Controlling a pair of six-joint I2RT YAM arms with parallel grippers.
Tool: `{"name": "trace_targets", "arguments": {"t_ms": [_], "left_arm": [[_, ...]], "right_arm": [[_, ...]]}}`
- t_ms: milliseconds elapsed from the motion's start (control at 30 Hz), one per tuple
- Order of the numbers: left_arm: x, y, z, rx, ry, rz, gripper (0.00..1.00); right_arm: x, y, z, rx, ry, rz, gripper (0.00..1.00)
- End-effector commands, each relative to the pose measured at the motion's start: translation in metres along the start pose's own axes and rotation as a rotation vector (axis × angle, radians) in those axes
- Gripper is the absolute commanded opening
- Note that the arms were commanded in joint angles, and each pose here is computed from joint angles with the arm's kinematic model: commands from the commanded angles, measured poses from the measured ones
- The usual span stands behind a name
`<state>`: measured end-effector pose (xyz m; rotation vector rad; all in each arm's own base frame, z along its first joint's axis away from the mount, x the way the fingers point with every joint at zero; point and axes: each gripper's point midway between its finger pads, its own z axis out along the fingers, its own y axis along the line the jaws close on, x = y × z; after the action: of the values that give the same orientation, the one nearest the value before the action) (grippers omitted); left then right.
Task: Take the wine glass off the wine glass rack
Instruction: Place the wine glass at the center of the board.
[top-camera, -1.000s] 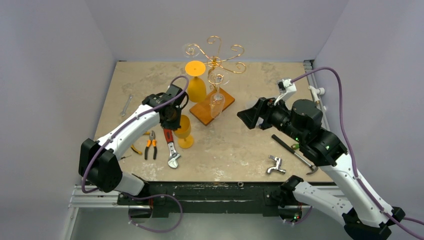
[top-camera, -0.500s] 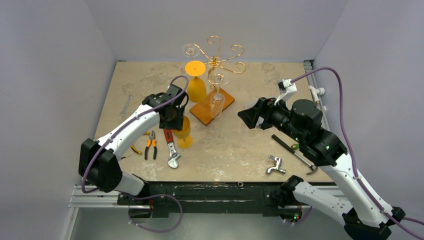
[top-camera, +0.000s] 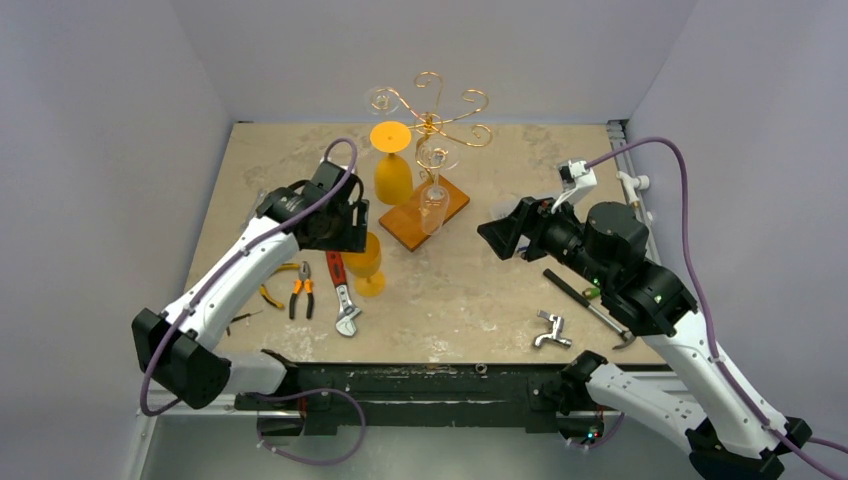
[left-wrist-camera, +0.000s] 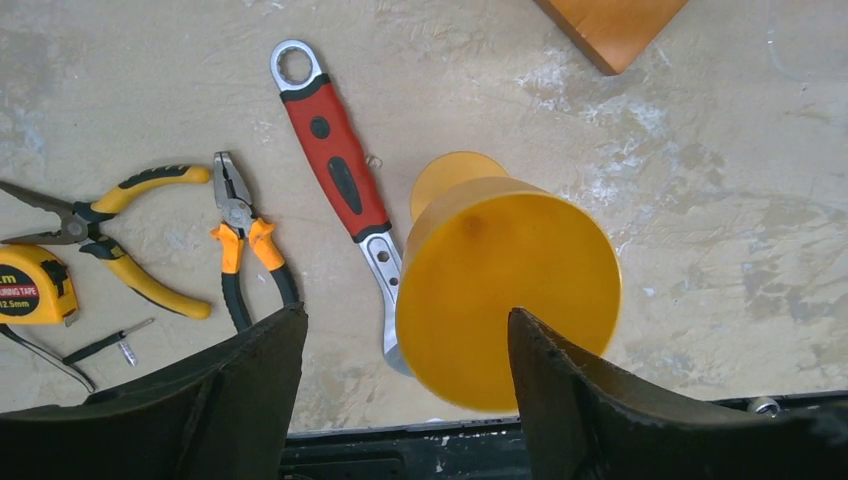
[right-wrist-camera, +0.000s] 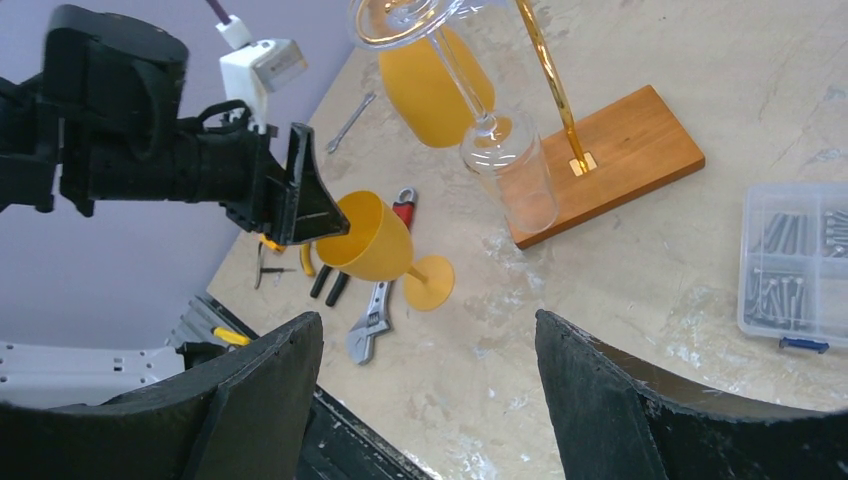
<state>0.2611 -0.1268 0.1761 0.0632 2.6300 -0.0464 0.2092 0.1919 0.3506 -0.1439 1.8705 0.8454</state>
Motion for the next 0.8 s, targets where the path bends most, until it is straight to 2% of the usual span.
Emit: {"name": "trace_targets", "arguments": {"t_ms": [0,533,600,767], "left_arm": [[-0.016,0.005,-0.035,0.026,-0.089,-0.043,0.72],[-0.057,-0.003,-0.134,0.19,-0.303,-0.059,0.74],[-0.061,-0.006,-0.145,0.215,-0.32,-0.049,0.75],[-0.07,-0.004,-0.168,0.237,-0.372,-0.042,0.76]], "right_arm": [[-0.012,0.001,-0.002,0.001,-0.053,-0.014,0.77],[-0.025,0.007,-0.003,-0.013,-0.101,0.016,0.77],[-0.027,0.006,-0.003,-0.009,-0.109,0.024,0.79],[-0.035,-0.006,-0.004,0.072,-0.163,0.115,0.81]]}}
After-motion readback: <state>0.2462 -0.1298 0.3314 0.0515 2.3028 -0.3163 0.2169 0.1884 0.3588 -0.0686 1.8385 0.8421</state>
